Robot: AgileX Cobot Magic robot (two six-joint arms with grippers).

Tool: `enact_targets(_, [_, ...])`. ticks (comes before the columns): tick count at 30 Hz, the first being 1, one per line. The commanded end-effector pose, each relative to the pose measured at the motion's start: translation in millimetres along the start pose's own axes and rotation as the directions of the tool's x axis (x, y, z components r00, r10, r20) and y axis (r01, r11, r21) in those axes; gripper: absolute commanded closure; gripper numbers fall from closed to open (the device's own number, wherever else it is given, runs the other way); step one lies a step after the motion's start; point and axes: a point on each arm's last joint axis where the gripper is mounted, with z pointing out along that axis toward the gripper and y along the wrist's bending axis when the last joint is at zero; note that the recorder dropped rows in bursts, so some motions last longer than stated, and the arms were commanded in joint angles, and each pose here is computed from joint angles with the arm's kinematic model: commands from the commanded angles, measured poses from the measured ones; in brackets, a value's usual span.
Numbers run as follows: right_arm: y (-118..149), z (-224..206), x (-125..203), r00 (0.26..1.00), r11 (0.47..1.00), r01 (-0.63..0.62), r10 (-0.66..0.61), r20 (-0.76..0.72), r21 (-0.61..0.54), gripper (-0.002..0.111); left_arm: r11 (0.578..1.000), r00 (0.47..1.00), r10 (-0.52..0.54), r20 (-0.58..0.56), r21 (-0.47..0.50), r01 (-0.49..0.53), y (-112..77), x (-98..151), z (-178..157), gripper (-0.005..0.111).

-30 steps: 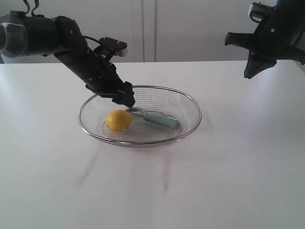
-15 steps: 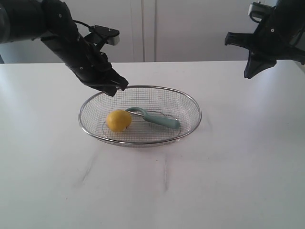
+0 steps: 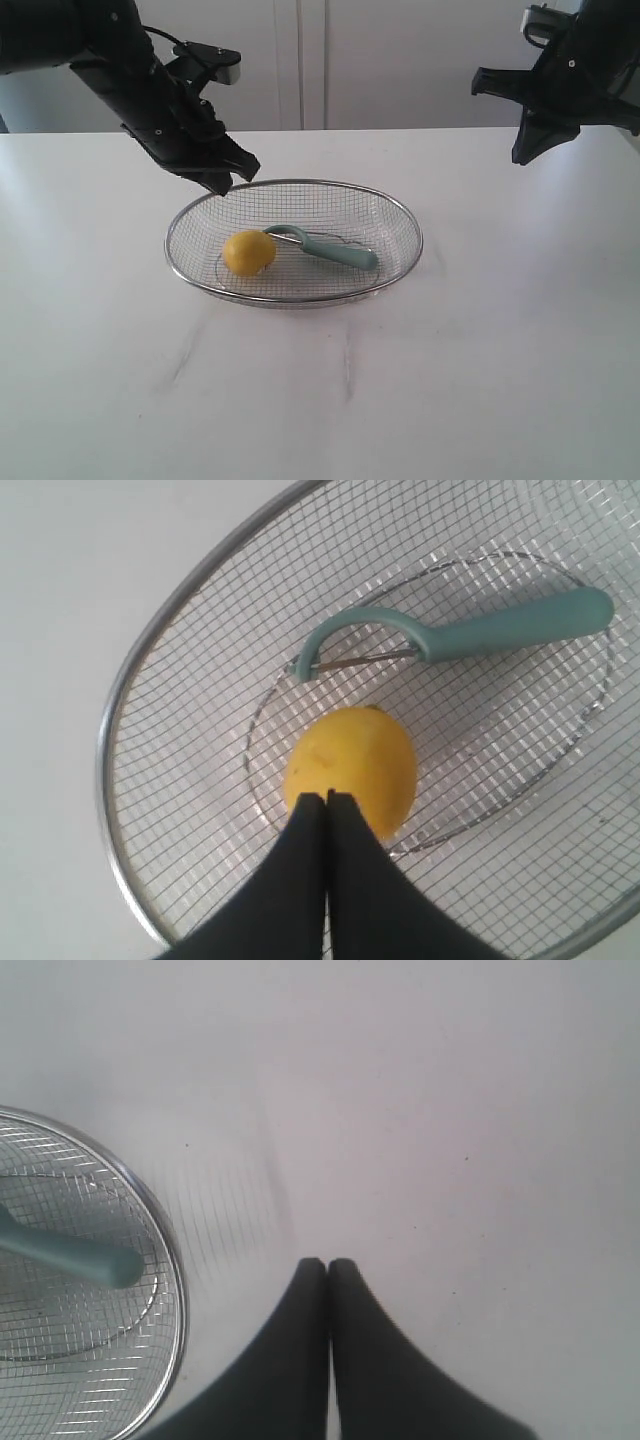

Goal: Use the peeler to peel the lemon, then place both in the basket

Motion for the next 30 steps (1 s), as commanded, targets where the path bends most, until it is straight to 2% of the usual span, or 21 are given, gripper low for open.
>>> enact_targets(1, [-2,-6,-1,1.0,1.0,-0.002,0.002,0.016,0.006,0.108,0.997,0.998,-0.047,-0.039,-0.055,0.045,6.8,4,-18,0.107])
enact_targets(5, [-2,-6,-1,1.0,1.0,-0.002,0.002,0.016,0.006,0.108,0.993,0.993,-0.104,-0.052,-0.066,0.1,18.7,9,-31,0.107])
enact_targets(8, [-2,-6,-1,1.0,1.0,-0.002,0.002,0.016,0.006,0.108,0.982,0.983,-0.173,-0.061,-0.083,0.168,34.6,15,-41,0.107])
enact_targets(15, [-2,-6,-1,1.0,1.0,-0.003,0.003,0.016,0.004,0.108,0.931,0.933,-0.352,-0.07,-0.134,0.34,73.9,32,-68,0.107])
enact_targets(18, [-2,-6,-1,1.0,1.0,-0.003,0.003,0.016,0.004,0.108,0.913,0.915,-0.394,-0.086,-0.151,0.379,86.5,40,-75,0.107])
enact_targets(21, [-2,-6,-1,1.0,1.0,-0.003,0.003,0.016,0.004,0.108,0.903,0.904,-0.417,-0.1,-0.162,0.398,93.2,45,-78,0.107])
enact_targets(27, [-2,-6,-1,1.0,1.0,-0.003,0.003,0.016,0.004,0.108,0.904,0.896,-0.417,-0.155,-0.171,0.391,92.6,50,-79,0.107])
enact_targets(30, [-2,-6,-1,1.0,1.0,-0.003,0.003,0.016,0.004,0.108,0.904,0.898,-0.416,-0.146,-0.172,0.391,93.0,49,-79,0.107])
